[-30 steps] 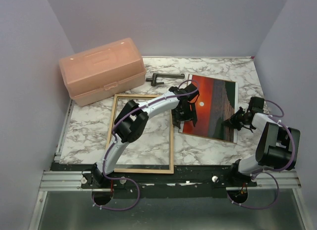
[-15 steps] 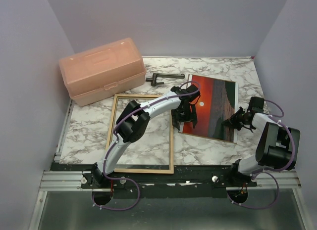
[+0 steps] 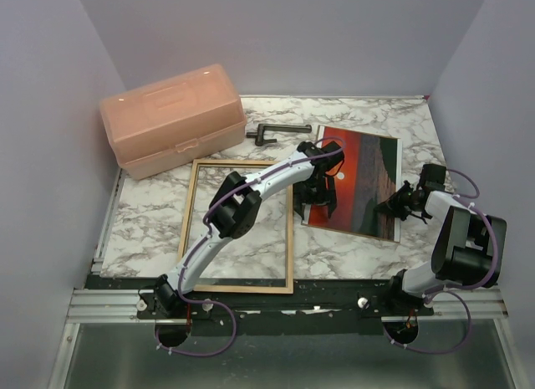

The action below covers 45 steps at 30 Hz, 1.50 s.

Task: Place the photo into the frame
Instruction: Move the photo to the center of the board.

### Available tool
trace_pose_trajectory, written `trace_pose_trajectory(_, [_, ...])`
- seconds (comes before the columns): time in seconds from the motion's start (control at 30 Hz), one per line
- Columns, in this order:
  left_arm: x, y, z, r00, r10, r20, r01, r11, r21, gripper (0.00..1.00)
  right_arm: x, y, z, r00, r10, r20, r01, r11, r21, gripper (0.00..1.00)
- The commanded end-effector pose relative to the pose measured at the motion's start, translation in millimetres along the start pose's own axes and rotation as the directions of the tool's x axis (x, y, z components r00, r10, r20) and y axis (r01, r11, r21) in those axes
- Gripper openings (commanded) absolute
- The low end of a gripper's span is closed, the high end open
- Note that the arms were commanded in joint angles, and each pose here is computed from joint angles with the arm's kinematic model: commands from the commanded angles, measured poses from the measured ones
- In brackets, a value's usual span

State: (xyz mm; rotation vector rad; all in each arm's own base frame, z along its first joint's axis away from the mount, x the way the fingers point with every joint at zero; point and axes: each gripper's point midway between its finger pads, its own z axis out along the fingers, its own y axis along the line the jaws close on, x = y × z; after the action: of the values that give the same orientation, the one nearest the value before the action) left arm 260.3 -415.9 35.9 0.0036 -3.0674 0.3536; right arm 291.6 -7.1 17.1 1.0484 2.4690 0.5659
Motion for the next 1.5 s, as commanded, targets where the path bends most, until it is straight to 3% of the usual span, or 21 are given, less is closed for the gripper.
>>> trace_pose_trajectory(0.0, [8.4, 6.8, 6.9, 1.0, 0.017, -0.024, -0.018, 0.999, -0.036, 0.79, 7.6, -21.4, 7.9, 1.0, -0.004, -0.023, 0.006, 0.996, 0.087, 0.01])
trace_pose_trajectory(0.97, [20.0, 17.7, -1.5, 0.999, 0.047, -0.021, -0.048, 0.995, -0.087, 0.8, 13.5, -24.6, 10.2, 0.999, -0.01, -0.037, 0.013, 0.996, 0.085, 0.01])
trace_pose_trajectory(1.23, [27.4, 7.8, 13.3, 0.997, 0.042, -0.059, -0.043, 0.999, -0.022, 0.8, 15.8, -26.2, 10.4, 0.999, -0.008, -0.044, 0.012, 0.996, 0.089, 0.01])
trace_pose_trajectory(1.37, [26.1, -2.7, 11.8, 0.998, 0.053, -0.034, -0.053, 0.999, 0.009, 0.75, 16.0, -25.9, 9.3, 0.999, -0.006, -0.044, 0.01, 0.996, 0.089, 0.01])
trace_pose_trajectory(1.47, [22.5, -8.1, 6.7, 0.998, 0.064, 0.002, -0.064, 0.998, 0.028, 0.54, 15.8, -25.6, 8.2, 0.999, -0.007, -0.038, 0.01, 0.996, 0.087, 0.01])
